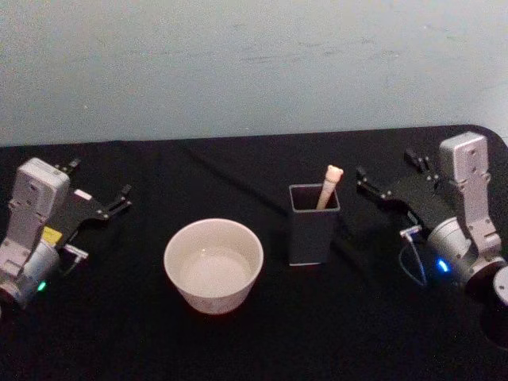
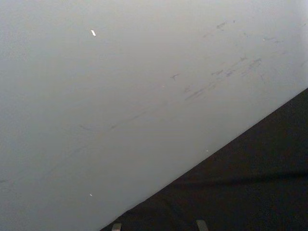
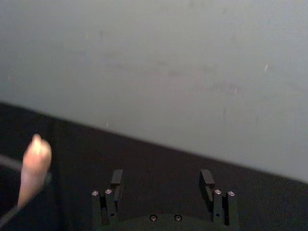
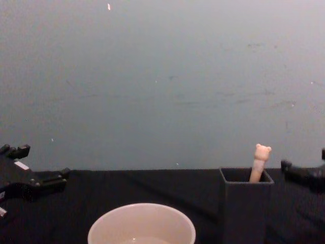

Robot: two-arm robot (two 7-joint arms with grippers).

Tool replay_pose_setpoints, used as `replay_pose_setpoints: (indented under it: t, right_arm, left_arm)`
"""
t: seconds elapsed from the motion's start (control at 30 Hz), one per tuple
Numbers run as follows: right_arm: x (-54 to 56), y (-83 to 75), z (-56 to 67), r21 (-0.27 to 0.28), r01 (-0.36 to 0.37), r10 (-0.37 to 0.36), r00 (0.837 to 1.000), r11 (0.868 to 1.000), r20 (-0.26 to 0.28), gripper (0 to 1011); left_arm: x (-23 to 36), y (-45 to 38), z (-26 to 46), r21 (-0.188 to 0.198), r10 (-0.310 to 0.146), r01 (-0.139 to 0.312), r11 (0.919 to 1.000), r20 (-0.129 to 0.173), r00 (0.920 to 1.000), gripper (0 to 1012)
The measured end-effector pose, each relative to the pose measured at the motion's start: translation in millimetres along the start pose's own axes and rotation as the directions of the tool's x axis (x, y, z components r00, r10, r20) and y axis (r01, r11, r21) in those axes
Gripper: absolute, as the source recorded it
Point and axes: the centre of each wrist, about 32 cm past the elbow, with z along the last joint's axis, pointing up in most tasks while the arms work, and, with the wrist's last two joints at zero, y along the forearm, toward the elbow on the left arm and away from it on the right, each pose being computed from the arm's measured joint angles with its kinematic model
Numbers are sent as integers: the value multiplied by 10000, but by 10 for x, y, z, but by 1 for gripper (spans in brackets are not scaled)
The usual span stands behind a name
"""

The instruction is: Pick up the stirring spoon with one hand, stir inside the cup, then place it back in its original position.

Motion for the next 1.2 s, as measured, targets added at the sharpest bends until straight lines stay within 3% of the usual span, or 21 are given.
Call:
replay_pose_setpoints:
  t: [0.27,1.2]
  right_arm:
    - [-26,-64,-118,-730,-57,58,10000,9973,16,1002]
    - [-25,-61,-112,-681,-79,83,9999,9976,66,1002]
  left_arm:
    - [0,0,0,1,0,0,10000,0,10000,1001]
    - [0,0,0,1,0,0,10000,0,10000,1002]
